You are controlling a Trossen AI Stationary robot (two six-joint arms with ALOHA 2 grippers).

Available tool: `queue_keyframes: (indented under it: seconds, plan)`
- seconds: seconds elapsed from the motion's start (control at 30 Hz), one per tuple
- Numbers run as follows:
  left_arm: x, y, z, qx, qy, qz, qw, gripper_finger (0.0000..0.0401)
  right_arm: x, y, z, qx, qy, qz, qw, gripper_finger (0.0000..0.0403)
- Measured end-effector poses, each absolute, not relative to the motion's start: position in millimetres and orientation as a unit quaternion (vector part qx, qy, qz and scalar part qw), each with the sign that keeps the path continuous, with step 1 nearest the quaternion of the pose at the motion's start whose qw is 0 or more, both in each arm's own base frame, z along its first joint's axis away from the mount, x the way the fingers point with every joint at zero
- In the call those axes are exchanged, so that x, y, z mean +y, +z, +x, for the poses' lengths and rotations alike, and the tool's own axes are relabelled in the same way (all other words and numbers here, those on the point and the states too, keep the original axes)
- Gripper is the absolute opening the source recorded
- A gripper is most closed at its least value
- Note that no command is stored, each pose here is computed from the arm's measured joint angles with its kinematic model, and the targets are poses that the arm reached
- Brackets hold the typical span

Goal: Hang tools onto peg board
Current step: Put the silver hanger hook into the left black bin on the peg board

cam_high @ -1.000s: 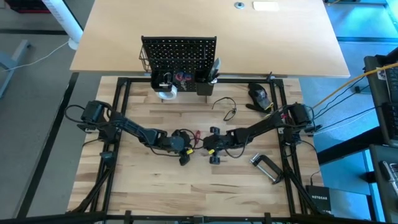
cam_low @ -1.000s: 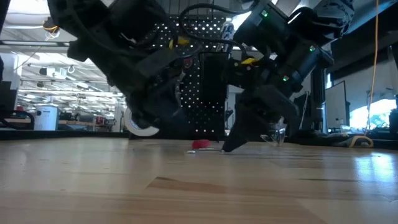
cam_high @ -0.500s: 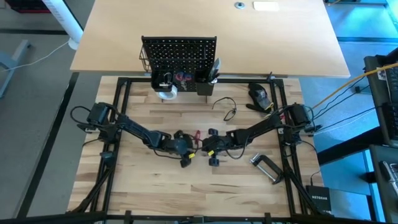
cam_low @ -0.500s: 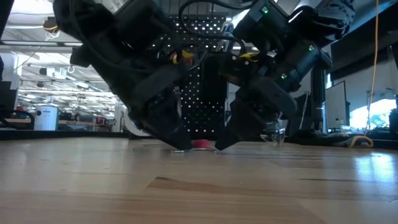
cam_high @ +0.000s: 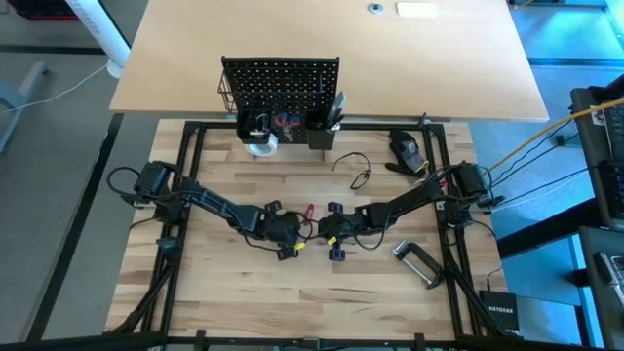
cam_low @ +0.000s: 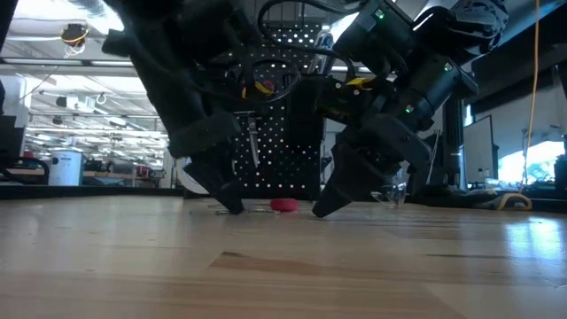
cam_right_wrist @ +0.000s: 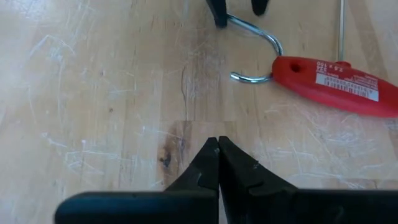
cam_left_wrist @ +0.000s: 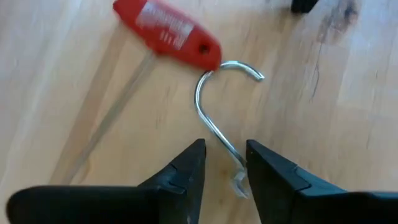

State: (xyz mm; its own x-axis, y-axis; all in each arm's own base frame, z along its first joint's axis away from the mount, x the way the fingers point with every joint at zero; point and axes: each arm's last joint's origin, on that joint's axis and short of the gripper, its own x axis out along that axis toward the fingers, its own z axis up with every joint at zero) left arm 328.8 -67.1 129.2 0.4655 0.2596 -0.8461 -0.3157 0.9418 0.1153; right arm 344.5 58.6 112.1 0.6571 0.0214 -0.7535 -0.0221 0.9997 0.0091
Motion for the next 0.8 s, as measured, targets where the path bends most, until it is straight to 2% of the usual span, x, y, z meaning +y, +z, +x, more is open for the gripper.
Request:
queue_keyframes:
  seconds: [0.23, 0.33, 0.5, 0.8]
  plan:
    - [-56.7, 122.5, 325.5, 0.503, 0.196, -0.064, 0.839, 0.0074, 58.6, 112.1, 344.4, 0.415, 0.012, 0.0, 0.91, 0.0003]
    - [-49.2, 114.3, 324.3, 0.52, 0.185, -0.084, 0.83, 0.0052, 58.6, 112.1, 344.3, 0.415, 0.012, 0.0, 0.91, 0.0003]
    - [-48.2, 111.4, 325.6, 0.527, 0.166, -0.06, 0.831, 0.0008, 58.5, 112.0, 344.1, 0.416, 0.011, -0.001, 0.909, 0.0003]
    - [-59.6, 116.2, 323.9, 0.517, 0.17, -0.016, 0.839, 0.0002, 58.3, 111.9, 342.7, 0.424, 0.015, -0.013, 0.906, 0.0003]
